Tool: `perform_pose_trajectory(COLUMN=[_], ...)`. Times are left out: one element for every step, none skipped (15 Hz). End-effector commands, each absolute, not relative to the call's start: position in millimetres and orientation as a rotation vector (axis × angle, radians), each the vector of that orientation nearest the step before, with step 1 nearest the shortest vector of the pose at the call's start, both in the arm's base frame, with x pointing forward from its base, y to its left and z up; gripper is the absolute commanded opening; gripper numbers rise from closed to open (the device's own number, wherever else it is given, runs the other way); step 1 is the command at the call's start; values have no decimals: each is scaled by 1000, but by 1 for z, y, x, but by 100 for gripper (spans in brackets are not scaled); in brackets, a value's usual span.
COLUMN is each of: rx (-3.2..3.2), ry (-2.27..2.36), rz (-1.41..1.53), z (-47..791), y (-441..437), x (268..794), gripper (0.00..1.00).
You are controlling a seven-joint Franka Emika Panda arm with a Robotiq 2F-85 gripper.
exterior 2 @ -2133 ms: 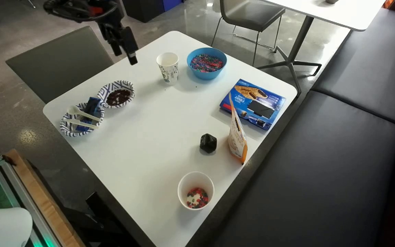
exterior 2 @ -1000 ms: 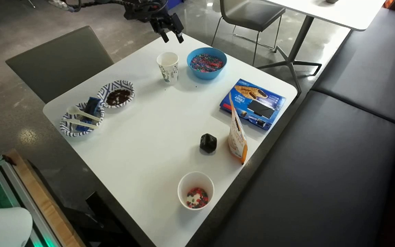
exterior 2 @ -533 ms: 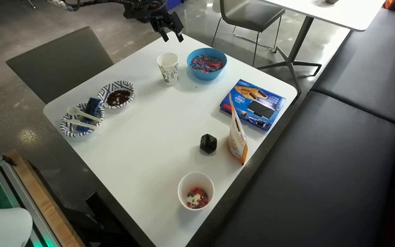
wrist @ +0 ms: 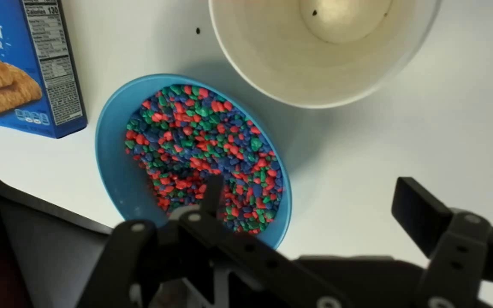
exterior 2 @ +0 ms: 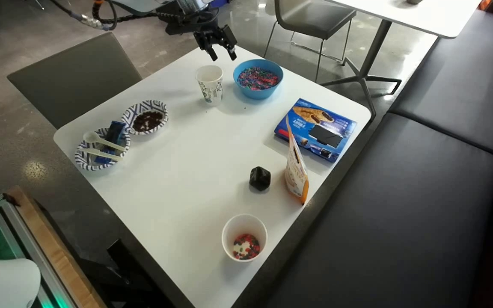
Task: Lightly pour some of the contents of the blue bowl into the cup
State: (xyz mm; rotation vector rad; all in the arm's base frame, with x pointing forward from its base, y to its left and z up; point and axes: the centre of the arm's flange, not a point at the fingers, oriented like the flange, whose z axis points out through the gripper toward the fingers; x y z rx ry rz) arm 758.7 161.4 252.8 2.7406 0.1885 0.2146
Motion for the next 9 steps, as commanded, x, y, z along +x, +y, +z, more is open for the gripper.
perform_pose_trajectory(rx=[2710, 2706, 2698, 2693, 2692, 2683, 2684, 2682, 2687], ry=[269, 280, 297, 308, 307, 313, 310, 307, 308], rz=[255, 257, 265, 269, 265, 272, 273, 280, 285], z=[228, 224, 219, 216, 213, 211, 209, 207, 206], y=[164, 163, 162, 161, 160, 159, 158, 158, 157], x=[799, 804, 808, 812, 816, 819, 821, 823, 825], gripper=[100, 100, 93, 73, 67, 65, 54, 48, 44])
